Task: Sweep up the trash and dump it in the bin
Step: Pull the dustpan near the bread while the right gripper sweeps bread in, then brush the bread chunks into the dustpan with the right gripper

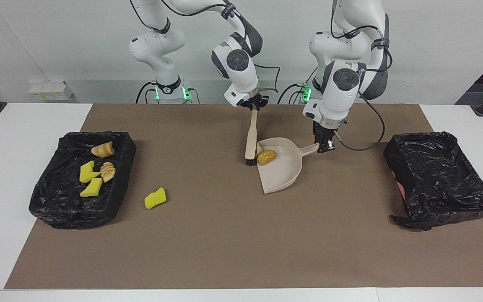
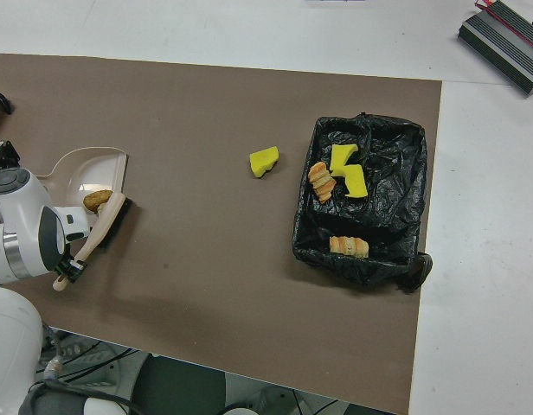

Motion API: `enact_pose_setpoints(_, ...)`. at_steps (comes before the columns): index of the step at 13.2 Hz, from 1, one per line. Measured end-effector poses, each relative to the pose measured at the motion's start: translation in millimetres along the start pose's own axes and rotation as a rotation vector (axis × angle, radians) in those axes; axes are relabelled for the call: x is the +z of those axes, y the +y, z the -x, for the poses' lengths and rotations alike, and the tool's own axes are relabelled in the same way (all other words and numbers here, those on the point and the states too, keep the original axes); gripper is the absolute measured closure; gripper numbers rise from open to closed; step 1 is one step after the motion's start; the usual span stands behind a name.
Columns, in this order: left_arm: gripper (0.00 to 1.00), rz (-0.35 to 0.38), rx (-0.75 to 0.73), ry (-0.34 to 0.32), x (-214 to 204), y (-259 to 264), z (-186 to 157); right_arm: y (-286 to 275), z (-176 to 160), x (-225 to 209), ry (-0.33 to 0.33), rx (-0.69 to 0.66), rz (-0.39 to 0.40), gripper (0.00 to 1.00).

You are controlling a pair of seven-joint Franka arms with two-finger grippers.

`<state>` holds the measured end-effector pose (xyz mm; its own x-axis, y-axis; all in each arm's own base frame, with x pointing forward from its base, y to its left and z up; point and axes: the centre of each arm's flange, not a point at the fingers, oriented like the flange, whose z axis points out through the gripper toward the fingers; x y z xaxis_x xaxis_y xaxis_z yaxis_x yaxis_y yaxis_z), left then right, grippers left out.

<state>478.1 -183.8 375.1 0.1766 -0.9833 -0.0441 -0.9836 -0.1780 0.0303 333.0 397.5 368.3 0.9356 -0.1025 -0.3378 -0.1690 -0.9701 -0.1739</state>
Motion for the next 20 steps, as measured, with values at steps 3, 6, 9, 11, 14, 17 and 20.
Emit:
enact_pose_setpoints(3, 0.67, 0.005, -0.074, -0.002, 7.3, -1.0, 8.2, -11.2, 9.8, -2.4, 0.007, -0.098, -0.001, 0.74)
enact_pose_setpoints(6, 0.67, 0.012, -0.159, 0.01, 8.0, -4.3, 14.2, -17.8, 14.4, -5.8, 0.048, -0.236, 0.038, 0.74)
enact_pose_setpoints(9, 0.67, 0.021, -0.232, 0.041, 7.6, -12.2, 26.2, -22.8, 12.5, -15.5, 0.069, -0.313, 0.036, 0.74)
enact_pose_setpoints(11, 0.67, 0.032, -0.277, 0.072, 6.9, -14.1, 27.6, -23.3, 7.4, -23.2, 0.079, -0.355, 0.026, 0.74)
enact_pose_setpoints(14, 0.67, 0.027, -0.317, 0.099, 5.3, -15.8, 25.9, -23.5, 0.2, -35.5, 0.089, -0.369, 0.013, 0.74)
enact_pose_setpoints(17, 0.67, 0.026, -0.324, 0.104, 5.7, -16.4, 25.5, -21.6, -0.9, -44.0, 0.083, -0.37, 0.025, 0.74)
enact_pose_setpoints(20, 0.67, 0.026, -0.326, 0.104, 5.8, -16.2, 25.1, -8.1, 1.2, -74.4, 0.077, -0.375, 0.081, 0.74)
